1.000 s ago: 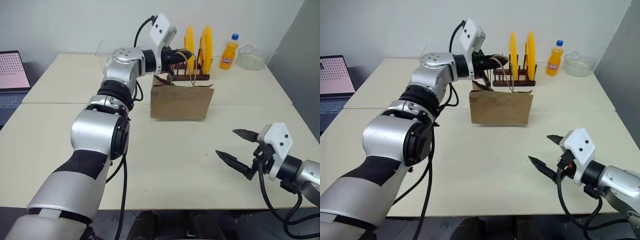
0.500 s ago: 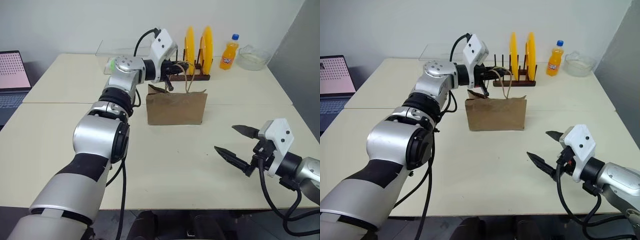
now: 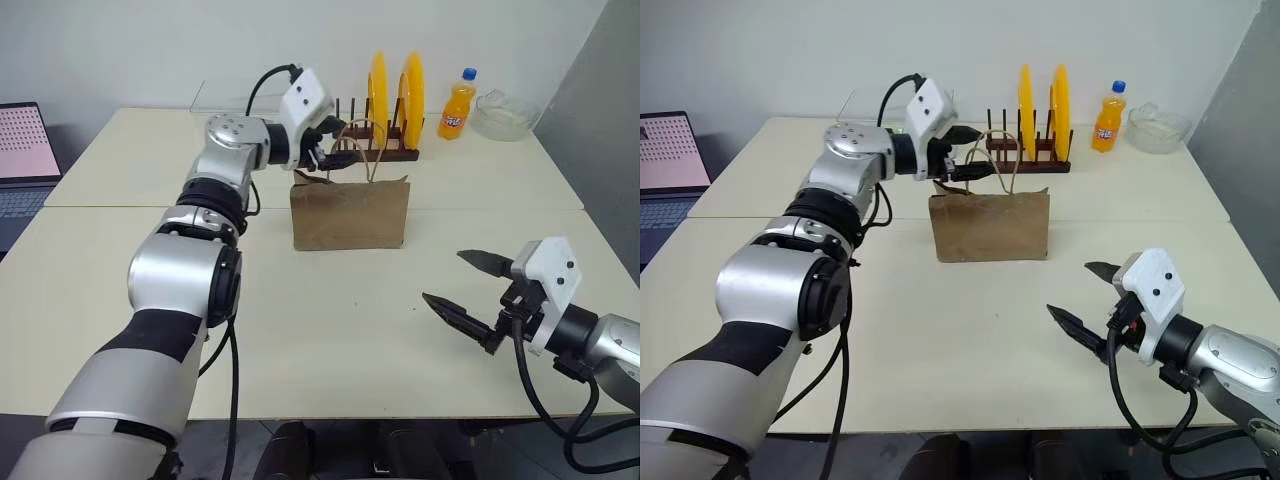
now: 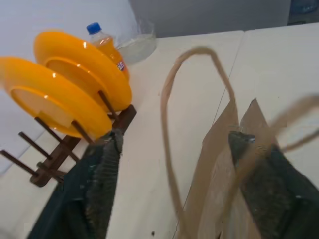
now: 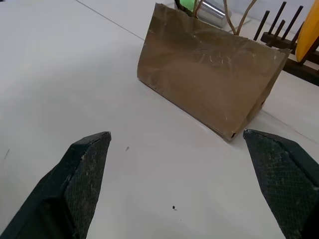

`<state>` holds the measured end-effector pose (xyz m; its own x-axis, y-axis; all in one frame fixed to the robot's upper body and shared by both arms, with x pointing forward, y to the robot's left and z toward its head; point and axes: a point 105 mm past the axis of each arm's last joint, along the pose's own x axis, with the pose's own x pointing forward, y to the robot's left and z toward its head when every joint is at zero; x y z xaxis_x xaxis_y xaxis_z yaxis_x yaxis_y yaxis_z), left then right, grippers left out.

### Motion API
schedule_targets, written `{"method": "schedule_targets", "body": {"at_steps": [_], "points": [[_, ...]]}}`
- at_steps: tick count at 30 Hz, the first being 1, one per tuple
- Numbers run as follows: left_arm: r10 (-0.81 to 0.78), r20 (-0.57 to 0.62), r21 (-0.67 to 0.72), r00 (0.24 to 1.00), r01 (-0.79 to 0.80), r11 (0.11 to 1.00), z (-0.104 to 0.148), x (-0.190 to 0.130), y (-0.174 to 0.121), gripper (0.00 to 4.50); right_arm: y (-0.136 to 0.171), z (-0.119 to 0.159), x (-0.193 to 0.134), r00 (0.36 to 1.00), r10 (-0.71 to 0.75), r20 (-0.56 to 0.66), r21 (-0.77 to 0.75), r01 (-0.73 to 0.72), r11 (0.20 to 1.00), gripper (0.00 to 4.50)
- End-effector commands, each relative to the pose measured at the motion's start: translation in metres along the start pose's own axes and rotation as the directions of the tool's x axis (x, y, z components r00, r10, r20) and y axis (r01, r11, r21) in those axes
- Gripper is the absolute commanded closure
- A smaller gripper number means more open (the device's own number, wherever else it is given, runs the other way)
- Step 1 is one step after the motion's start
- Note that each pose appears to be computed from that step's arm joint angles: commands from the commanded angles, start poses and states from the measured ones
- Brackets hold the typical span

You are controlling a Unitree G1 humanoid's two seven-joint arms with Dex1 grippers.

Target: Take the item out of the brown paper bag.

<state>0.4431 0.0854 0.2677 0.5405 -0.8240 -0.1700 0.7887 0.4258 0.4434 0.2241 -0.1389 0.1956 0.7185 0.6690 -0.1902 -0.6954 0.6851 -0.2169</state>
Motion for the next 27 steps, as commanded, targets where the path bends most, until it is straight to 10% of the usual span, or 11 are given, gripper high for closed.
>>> {"method": "schedule_targets", "body": {"at_steps": [1, 7, 14, 22, 27], "points": [[-0.006, 0.023, 0.058, 1.000, 0.005, 0.998, 0.009, -0.013, 0.007, 0.20, 0.005, 0.008, 0.000, 0.999, 0.019, 0.028, -0.033, -0.018, 0.999, 0.00], [-0.026, 0.038, 0.054, 0.999, 0.024, 0.998, -0.002, -0.031, 0.006, 0.20, 0.005, 0.007, 0.004, 0.999, 0.033, 0.027, -0.041, -0.032, 0.999, 0.00], [0.023, 0.103, 0.103, 0.994, -0.034, 0.994, 0.007, -0.086, 0.008, 2.02, -0.009, 0.020, 0.012, 0.996, -0.001, 0.092, -0.068, 0.008, 0.998, 0.00], [0.143, 0.047, -0.073, 0.989, -0.140, 0.988, -0.008, -0.145, -0.054, 4.49, -0.058, 0.038, 0.040, 0.981, -0.098, 0.168, -0.126, 0.120, 0.985, 2.39], [0.175, -0.035, -0.233, 0.984, -0.178, 0.956, -0.034, -0.160, -0.108, 4.50, -0.100, 0.053, 0.080, 0.981, -0.119, 0.150, -0.250, 0.154, 0.956, 4.24]]}}
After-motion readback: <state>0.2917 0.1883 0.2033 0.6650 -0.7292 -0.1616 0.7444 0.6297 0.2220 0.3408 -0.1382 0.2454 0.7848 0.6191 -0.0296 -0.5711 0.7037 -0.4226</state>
